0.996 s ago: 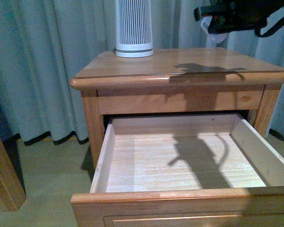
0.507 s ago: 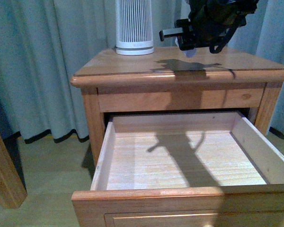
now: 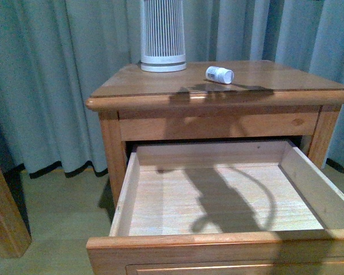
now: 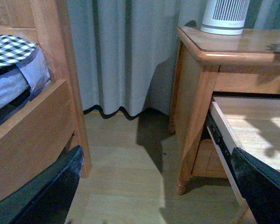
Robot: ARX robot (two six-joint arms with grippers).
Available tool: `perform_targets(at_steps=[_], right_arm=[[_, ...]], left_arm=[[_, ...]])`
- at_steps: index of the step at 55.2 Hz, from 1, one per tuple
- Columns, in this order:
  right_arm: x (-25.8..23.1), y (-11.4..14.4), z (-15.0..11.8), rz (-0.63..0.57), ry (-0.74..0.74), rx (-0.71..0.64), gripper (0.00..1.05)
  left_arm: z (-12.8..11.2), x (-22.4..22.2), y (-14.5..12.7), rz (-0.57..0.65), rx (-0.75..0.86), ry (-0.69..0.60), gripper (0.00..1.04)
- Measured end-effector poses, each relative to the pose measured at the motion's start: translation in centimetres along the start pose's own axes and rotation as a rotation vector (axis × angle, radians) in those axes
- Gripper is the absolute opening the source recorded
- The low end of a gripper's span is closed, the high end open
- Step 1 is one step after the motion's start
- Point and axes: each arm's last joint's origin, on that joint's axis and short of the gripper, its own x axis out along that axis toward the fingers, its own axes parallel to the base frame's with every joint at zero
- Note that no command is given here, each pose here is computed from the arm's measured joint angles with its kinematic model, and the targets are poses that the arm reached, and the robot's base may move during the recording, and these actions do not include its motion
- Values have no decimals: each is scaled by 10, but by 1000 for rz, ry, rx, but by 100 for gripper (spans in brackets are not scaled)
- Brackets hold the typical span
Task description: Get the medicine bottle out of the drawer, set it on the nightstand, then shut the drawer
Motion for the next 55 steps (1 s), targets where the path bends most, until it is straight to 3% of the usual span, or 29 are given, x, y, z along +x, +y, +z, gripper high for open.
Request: perform_targets(at_steps=[3,6,19,30,39,55], right_arm=[[-26,-1,-7,1,-11,27,104],[-50,-4,-21,-11,-4,49,96],[-144,-14,-119,-113,138,112,54],[-167,-9,-192,-233,134,44,21],[-173,-8,-254,-274,178,-23,22],[-127,-15,-301,-282,233,-40,22]], left_arm=[[0,0,0,0,0,0,98],[0,0,0,0,0,0,98],[0,0,0,0,0,0,98],[0,0,0,0,0,0,98],[0,0,0,0,0,0,98],[0,0,0,0,0,0,98]])
